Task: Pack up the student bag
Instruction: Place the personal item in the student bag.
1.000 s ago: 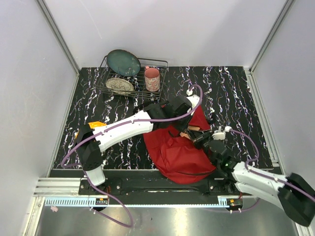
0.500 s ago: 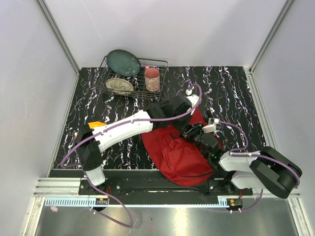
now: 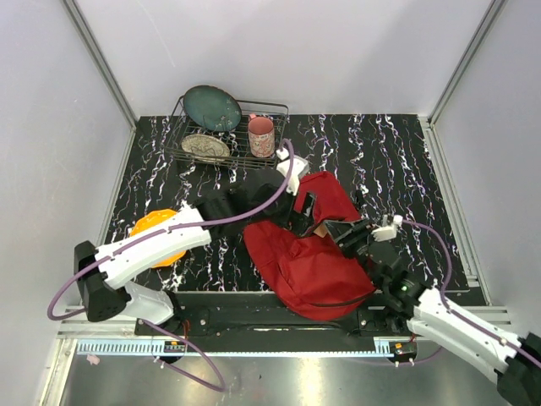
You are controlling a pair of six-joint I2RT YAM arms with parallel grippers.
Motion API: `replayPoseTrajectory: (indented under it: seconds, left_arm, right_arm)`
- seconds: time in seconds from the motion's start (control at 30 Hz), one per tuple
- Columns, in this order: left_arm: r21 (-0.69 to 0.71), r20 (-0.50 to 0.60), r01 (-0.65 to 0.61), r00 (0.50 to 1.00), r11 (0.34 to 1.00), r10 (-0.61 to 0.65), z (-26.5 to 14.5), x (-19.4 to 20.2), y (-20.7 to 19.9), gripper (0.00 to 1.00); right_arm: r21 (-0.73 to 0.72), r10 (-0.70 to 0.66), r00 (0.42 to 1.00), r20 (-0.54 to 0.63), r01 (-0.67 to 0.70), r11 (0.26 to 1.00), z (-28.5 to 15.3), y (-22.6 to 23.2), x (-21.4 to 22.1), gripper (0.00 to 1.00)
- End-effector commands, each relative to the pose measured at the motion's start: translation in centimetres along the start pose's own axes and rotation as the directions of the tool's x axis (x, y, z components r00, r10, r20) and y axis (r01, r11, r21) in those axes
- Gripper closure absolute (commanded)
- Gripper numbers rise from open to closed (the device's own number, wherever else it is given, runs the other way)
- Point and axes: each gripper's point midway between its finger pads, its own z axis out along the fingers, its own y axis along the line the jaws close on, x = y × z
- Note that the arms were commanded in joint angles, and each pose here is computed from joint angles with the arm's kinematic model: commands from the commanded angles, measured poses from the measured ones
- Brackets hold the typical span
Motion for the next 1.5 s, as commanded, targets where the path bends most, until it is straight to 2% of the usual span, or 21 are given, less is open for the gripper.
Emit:
replayPoseTrajectory:
  seconds: [0.0, 0.03, 0.1, 0.17, 0.27, 0.33, 0.43, 0.57, 0.7, 0.87, 1.07, 1.2, 1.37, 1.47]
  left_arm:
    - [-0.048, 0.116, 0.061, 0.992, 0.997, -0.055, -1.7, -2.2, 1.6, 0.07]
    - [-0.053, 0.131, 0.063, 0.990, 0.997, -0.056, -2.4, -2.4, 1.8, 0.07]
    - [-0.078, 0.125, 0.071, 0.990, 0.994, -0.061, -2.5, -1.5, 2.6, 0.04]
    - [-0.086, 0.138, 0.086, 0.988, 0.993, -0.073, -3.3, -1.1, 3.0, 0.04]
    - [-0.109, 0.134, 0.118, 0.986, 0.987, -0.103, -3.9, 0.4, 4.0, 0.03]
    - [-0.137, 0.133, 0.145, 0.983, 0.980, -0.127, -4.5, 1.7, 5.1, 0.02]
    - [-0.162, 0.138, 0.207, 0.973, 0.965, -0.185, -5.1, 3.7, 6.4, 0.01]
    - [-0.114, 0.141, 0.300, 0.949, 0.947, -0.283, -4.9, 5.9, 6.4, 0.01]
    - [-0.080, 0.086, 0.368, 0.928, 0.926, -0.361, -3.7, 9.9, 6.4, 0.01]
    - [-0.048, 0.044, 0.437, 0.899, 0.898, -0.435, -2.1, 12.9, 6.2, 0.01]
    - [-0.021, 0.049, 0.472, 0.881, 0.881, -0.471, -0.9, 13.4, 5.9, 0.01]
    - [0.011, 0.031, 0.483, 0.875, 0.875, -0.483, 0.1, 13.4, 5.2, 0.01]
    - [0.119, 0.050, 0.509, 0.855, 0.853, -0.517, 0.7, 12.2, 3.7, 0.01]
    - [0.173, 0.068, 0.525, 0.838, 0.833, -0.542, 1.2, 11.2, 3.2, 0.01]
  right_arm:
    - [0.147, -0.044, 0.999, 0.016, 0.041, 0.988, -2.1, -2.3, -1.3, 0.45]
    - [0.126, -0.027, 1.000, 0.014, 0.025, 0.992, -2.4, -2.0, -1.4, 0.59]
    - [0.114, -0.008, 1.000, -0.006, 0.009, 0.993, -2.7, -2.2, -1.0, 0.61]
    - [0.122, 0.015, 1.000, -0.013, -0.013, 0.992, -2.6, -2.6, -0.6, 0.69]
    - [0.156, 0.012, 0.999, -0.042, -0.005, 0.988, -2.3, -2.7, -0.1, 0.76]
    - [0.194, 0.010, 0.997, -0.079, 0.005, 0.981, -2.1, -3.2, 0.7, 0.76]
    - [0.172, 0.027, 0.995, -0.101, -0.009, 0.985, -1.2, -3.1, 1.7, 0.78]
    - [0.141, 0.006, 0.998, -0.070, 0.004, 0.990, 0.2, -2.2, 1.4, 0.82]
    - [0.076, -0.023, 0.999, -0.035, 0.026, 0.997, 1.4, 0.1, 0.8, 0.91]
    - [0.063, -0.060, 0.996, -0.070, 0.065, 0.996, 2.4, 2.4, 1.2, 0.92]
    - [0.153, -0.107, 0.992, -0.067, 0.116, 0.981, 4.6, 1.6, 1.5, 0.93]
    - [0.193, -0.123, 0.983, -0.137, 0.148, 0.970, 5.6, 0.6, 3.1, 0.93]
    - [0.244, -0.111, 0.980, -0.166, 0.150, 0.958, 4.1, -1.7, 3.4, 0.88]
    - [0.266, -0.120, 0.979, -0.165, 0.161, 0.950, 2.3, -2.4, 2.7, 0.81]
